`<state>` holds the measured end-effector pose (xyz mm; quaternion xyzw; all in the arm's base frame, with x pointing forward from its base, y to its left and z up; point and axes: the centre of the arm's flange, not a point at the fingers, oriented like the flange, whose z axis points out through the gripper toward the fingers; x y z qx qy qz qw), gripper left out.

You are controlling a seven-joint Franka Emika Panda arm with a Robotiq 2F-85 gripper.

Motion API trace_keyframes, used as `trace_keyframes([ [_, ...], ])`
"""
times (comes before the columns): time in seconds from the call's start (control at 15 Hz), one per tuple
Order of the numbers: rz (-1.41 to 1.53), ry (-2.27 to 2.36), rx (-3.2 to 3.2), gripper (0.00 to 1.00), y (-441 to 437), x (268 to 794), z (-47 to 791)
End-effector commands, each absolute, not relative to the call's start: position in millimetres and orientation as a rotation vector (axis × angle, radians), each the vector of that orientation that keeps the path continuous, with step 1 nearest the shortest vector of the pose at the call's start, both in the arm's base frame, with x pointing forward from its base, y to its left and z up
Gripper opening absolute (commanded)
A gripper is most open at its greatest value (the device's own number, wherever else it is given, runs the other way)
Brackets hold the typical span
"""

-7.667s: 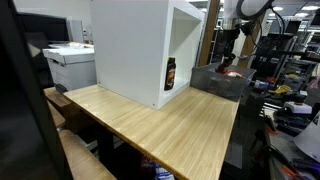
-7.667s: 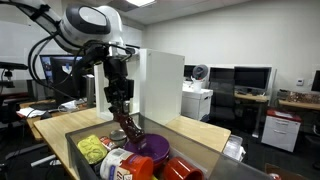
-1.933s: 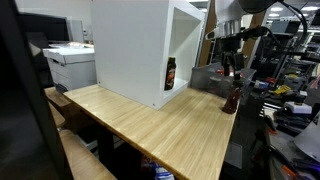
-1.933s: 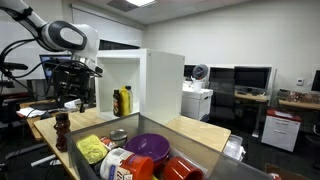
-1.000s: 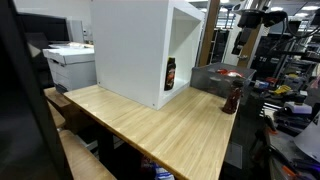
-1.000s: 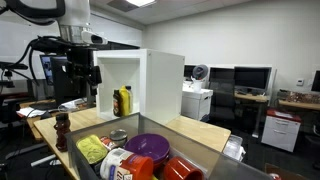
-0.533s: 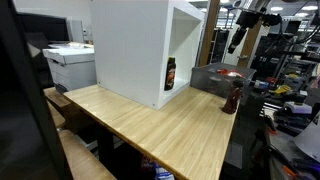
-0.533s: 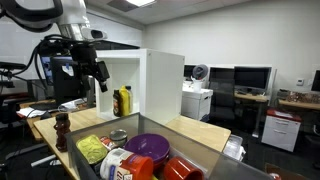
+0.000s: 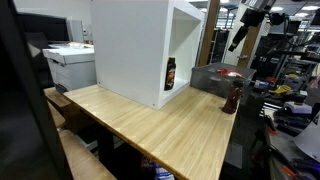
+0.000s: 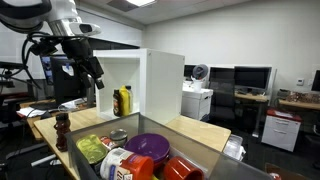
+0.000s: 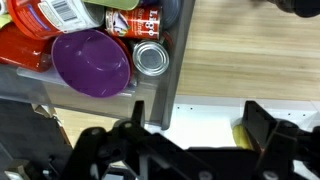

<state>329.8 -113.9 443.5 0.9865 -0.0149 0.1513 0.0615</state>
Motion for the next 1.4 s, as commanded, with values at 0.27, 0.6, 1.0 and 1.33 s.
trace_keyframes([
  [0.27,0.178,-0.100,3.103,1.00,-83,299,403],
  [0.6,0.049,-0.044,3.196,1.00,-51,299,385],
  [1.0,-0.043,0.023,3.202,1.00,-31,305,359],
  [1.33,-0.102,0.041,3.175,1.00,-24,311,338],
])
